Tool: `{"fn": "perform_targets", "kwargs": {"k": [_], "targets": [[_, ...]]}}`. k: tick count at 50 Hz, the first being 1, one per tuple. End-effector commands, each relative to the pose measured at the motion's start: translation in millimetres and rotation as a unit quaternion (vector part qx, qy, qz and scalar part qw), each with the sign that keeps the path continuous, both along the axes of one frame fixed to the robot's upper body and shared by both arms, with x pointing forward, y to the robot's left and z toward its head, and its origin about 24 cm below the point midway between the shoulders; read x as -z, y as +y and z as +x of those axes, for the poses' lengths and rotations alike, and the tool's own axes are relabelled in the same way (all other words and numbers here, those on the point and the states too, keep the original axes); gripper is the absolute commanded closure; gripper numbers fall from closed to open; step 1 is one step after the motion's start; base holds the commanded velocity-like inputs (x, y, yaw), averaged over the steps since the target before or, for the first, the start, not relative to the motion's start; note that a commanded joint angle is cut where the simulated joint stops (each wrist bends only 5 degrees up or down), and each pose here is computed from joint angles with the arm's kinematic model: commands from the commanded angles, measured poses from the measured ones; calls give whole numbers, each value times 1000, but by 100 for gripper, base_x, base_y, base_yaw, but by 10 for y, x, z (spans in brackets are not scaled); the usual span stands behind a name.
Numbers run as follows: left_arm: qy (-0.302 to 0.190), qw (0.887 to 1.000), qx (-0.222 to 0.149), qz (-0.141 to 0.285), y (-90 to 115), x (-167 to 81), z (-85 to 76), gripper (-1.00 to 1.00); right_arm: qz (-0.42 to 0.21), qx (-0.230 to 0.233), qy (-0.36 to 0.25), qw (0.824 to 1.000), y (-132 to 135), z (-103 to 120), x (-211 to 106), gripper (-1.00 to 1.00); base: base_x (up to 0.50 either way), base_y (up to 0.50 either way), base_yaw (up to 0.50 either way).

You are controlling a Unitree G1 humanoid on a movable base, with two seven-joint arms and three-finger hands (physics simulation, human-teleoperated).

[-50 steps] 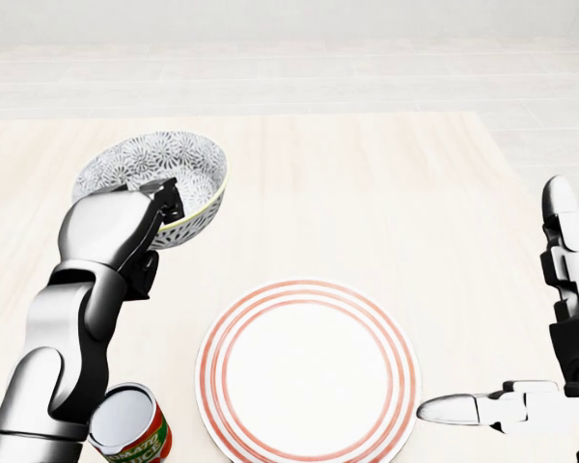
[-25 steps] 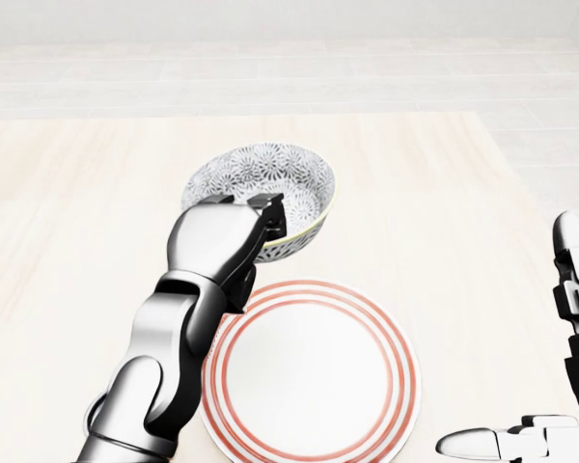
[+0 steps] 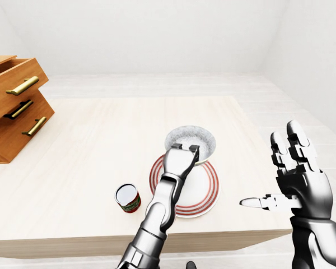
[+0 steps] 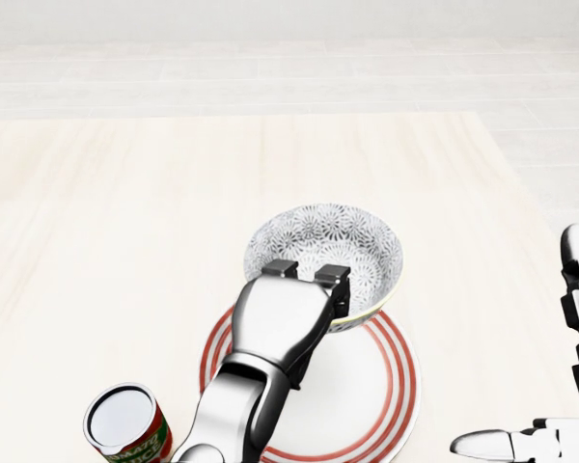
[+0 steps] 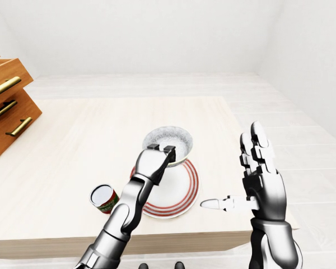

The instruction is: Put the bowl on the plate.

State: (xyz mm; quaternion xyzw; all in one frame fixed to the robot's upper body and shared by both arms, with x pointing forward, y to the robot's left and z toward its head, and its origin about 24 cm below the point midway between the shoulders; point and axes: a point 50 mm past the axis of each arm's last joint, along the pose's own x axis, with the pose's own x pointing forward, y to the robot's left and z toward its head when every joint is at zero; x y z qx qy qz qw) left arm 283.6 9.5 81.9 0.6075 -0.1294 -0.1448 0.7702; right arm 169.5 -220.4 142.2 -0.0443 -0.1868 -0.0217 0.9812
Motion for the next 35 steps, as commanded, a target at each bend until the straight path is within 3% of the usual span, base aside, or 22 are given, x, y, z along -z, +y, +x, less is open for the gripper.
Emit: {"fn": "perform_targets", "kwargs": {"k": [1, 8, 15, 20, 23, 25, 35], "targets": [[-28, 999, 6, 15, -114, 130, -247, 100, 9, 5, 7, 1000, -58, 35, 44, -100, 0, 0, 0], [-35, 999, 14, 22, -131, 188, -423, 100, 9, 6, 5, 1000, -68, 39, 36, -100, 0, 0, 0], [-24, 1000, 6, 17, -81, 268, -381, 100, 7, 7, 1, 1000, -69, 19, 15, -100, 0, 0, 0], [-25, 1000, 10, 16, -84, 333, -488, 100, 6, 8, -1, 1000, -70, 20, 7, -100, 0, 0, 0], [6, 1000, 16, 16, -82, 408, -545, 100, 5, 9, -3, 1000, -69, 23, -2, -100, 0, 0, 0], [-13, 1000, 11, 15, -62, 384, -517, 100, 5, 8, -3, 1000, -66, 29, -3, -100, 0, 0, 0], [-15, 1000, 4, 16, 10, 450, -558, 100, 4, 8, 1, 1000, -49, 54, 12, -100, 0, 0, 0]]}}
